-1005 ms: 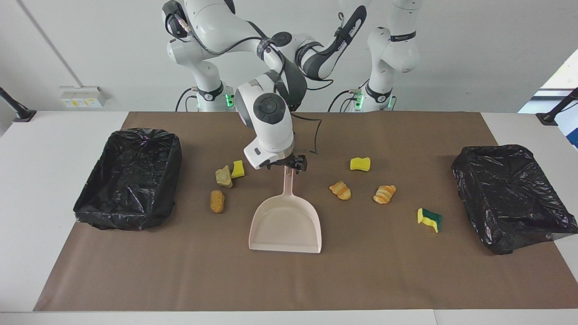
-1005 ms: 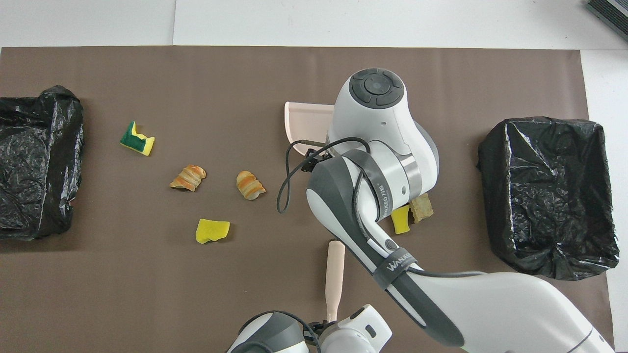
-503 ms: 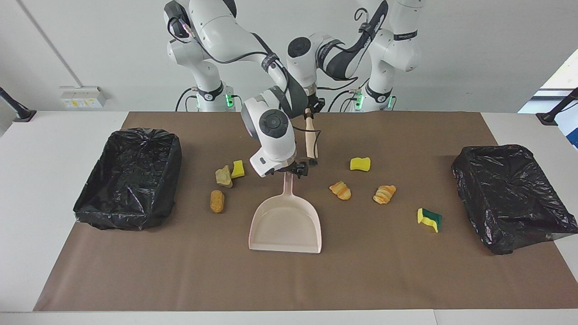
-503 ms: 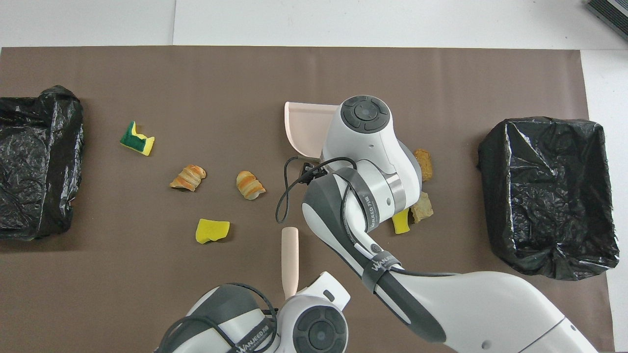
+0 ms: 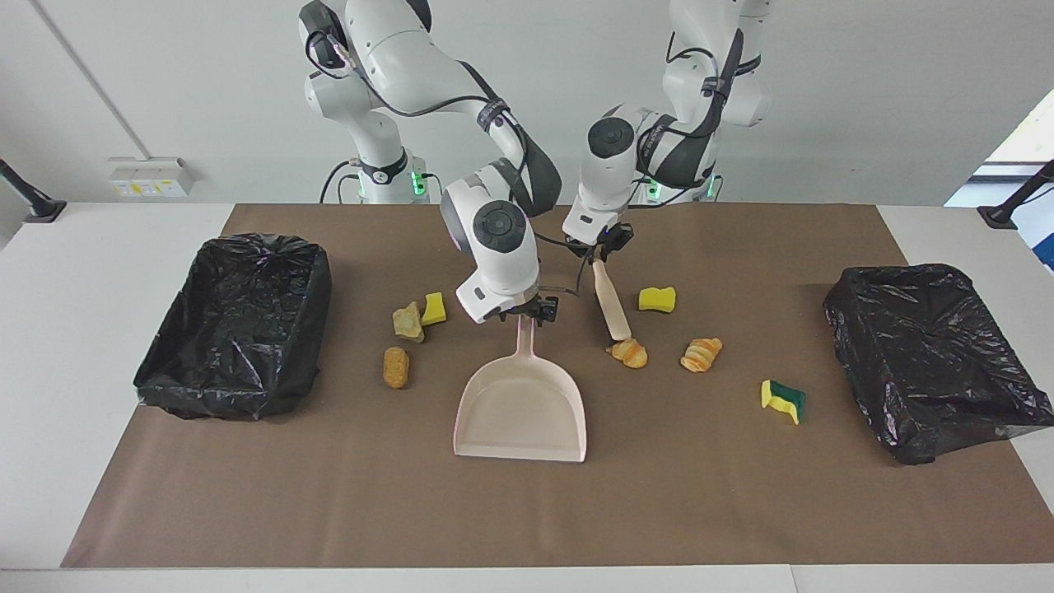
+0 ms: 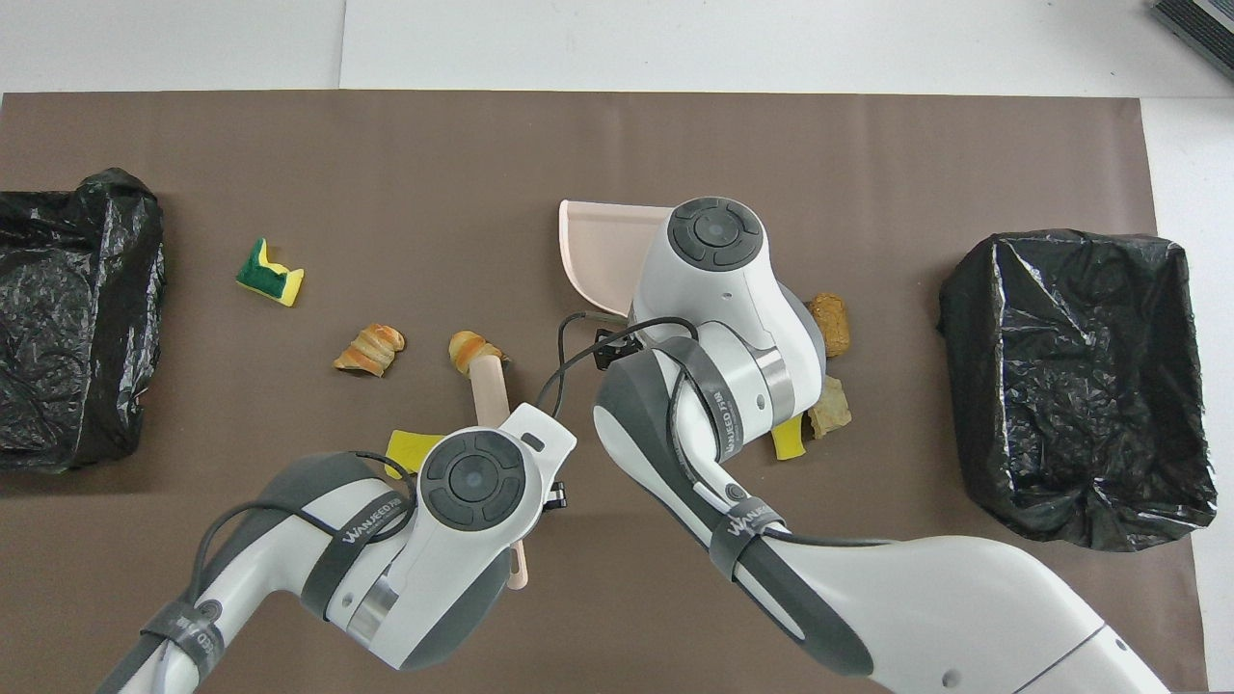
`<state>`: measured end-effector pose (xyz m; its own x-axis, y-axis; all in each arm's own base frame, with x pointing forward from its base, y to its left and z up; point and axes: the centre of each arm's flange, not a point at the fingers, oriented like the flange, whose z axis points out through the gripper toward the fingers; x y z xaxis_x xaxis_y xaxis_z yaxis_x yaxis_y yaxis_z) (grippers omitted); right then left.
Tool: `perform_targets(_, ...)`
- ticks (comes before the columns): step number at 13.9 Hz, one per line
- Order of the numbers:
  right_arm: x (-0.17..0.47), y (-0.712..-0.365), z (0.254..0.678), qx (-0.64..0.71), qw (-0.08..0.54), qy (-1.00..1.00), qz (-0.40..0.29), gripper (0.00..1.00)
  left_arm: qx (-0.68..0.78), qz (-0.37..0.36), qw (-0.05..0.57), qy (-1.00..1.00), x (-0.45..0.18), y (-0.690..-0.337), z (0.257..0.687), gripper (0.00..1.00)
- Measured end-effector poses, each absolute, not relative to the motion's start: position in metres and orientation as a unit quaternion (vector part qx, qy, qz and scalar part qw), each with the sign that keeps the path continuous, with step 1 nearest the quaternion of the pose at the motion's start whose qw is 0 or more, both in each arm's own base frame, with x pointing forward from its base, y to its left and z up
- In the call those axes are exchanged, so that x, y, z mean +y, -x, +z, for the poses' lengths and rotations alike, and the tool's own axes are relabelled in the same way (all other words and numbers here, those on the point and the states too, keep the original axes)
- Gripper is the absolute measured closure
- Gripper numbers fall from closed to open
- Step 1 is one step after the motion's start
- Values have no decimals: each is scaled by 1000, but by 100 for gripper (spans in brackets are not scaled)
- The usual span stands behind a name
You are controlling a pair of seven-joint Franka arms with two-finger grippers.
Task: Sweep and dump trash in bin
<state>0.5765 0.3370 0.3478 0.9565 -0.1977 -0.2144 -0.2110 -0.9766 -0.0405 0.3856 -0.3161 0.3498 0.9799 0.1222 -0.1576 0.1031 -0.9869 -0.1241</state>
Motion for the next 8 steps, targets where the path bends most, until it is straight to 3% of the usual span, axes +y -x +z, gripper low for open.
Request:
perform_targets(2, 338, -576, 348, 103, 33, 989, 104, 66, -69, 102, 73, 990, -302, -389, 350, 74)
perform_targets(8, 334, -577, 359, 19, 44, 994, 95, 67, -98, 100, 64, 988, -271, -408, 382, 74)
